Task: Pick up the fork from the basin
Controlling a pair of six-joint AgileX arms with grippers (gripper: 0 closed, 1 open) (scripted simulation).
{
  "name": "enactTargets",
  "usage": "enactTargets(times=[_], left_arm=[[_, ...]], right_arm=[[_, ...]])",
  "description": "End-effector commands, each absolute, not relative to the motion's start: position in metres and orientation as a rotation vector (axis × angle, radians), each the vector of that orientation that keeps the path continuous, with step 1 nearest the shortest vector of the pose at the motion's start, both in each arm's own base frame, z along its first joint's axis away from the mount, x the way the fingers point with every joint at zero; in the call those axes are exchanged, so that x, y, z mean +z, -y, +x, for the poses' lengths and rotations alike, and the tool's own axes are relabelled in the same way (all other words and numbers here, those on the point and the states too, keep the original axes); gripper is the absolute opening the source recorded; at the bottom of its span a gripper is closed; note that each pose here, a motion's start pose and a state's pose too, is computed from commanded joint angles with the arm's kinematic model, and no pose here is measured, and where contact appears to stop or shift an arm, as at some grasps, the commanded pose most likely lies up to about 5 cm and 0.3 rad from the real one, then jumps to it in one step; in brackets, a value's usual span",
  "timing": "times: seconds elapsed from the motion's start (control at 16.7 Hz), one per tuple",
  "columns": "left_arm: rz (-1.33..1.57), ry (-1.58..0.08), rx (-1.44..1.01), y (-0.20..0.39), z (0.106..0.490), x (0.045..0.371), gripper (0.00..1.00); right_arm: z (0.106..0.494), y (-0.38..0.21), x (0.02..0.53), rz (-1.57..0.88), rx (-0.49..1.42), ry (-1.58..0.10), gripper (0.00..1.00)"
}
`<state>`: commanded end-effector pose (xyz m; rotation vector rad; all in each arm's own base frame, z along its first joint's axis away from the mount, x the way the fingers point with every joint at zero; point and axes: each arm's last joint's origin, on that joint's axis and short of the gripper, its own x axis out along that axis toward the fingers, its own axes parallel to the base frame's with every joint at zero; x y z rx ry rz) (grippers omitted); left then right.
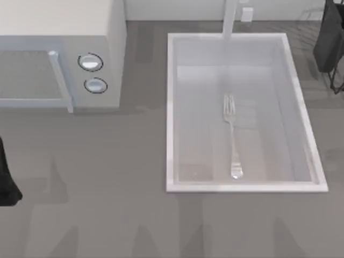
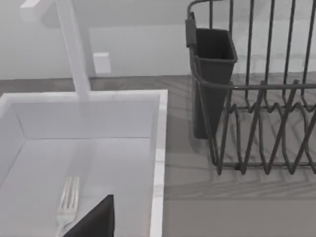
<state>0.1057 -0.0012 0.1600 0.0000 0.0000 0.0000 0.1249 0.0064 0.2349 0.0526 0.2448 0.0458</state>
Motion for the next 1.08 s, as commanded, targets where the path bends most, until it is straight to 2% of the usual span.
enactTargets(times=[0.3,0.6,0.84,1.08], left_arm=[[0.000,0.000,0.000,0.001,0.106,0.160,1.00],[0.000,0.000,0.000,0.001,0.106,0.160,1.00],[0.000,0.000,0.000,0.001,0.106,0.160,1.00],[0.000,0.000,0.000,0.001,0.106,0.160,1.00]], right_arm=[[0.186,-0.024,0.303,0.093,0.081,-0.522,1.00],[0.288,-0.061,0.334,0.110,0.097,-0.838,1.00],[0.372,-0.104,0.313,0.101,0.086,-1.087,1.00],[0.432,-0.148,0.260,0.072,0.056,-1.306,1.00]])
